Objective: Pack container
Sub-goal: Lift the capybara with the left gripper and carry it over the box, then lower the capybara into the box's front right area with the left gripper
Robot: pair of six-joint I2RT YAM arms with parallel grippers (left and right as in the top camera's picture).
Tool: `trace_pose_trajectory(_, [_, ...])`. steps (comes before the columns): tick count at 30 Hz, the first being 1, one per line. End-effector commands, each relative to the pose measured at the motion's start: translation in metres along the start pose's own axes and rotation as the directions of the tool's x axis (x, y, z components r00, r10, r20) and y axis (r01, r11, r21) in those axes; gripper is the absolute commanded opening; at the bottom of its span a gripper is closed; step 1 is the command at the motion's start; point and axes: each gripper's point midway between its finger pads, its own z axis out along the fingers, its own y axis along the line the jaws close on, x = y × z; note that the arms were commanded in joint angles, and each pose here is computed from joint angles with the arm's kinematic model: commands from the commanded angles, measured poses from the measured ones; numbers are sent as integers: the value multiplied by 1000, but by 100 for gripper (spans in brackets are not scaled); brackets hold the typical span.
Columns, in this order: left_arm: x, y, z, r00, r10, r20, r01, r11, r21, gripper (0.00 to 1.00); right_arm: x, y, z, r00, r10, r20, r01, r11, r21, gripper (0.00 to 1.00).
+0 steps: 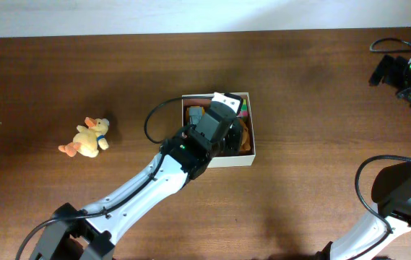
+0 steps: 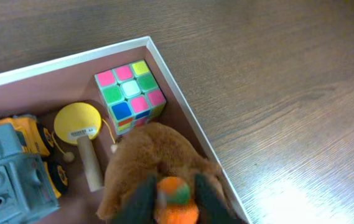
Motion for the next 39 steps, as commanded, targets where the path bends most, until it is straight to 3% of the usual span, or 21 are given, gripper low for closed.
trace_pose_trajectory(1, [-10, -4, -2, 1000, -10, 24, 10, 1000, 4, 45, -1, 3, -4, 1000, -10, 11, 10, 1000, -9, 99])
trace_pose_trajectory(8, [-7, -15, -3, 1000, 7, 23, -7, 1000, 24, 63, -1, 3, -4, 1000, -10, 11, 10, 1000, -9, 99])
trace_pose_trajectory(20, [-8, -18, -3, 1000, 11, 29, -11, 1000, 24, 63, -1, 3, -4, 1000, -10, 11, 10, 1000, -9, 99])
trace_pose_trajectory(31, [29, -1, -5, 991, 55, -125, -60, 998, -36, 61, -1, 3, -4, 1000, -10, 11, 10, 1000, -9, 99])
trace_pose_trajectory(39, [24, 9, -5, 992, 72, -100, -81, 992, -94, 57, -1, 3, -4, 1000, -10, 11, 10, 1000, -9, 99])
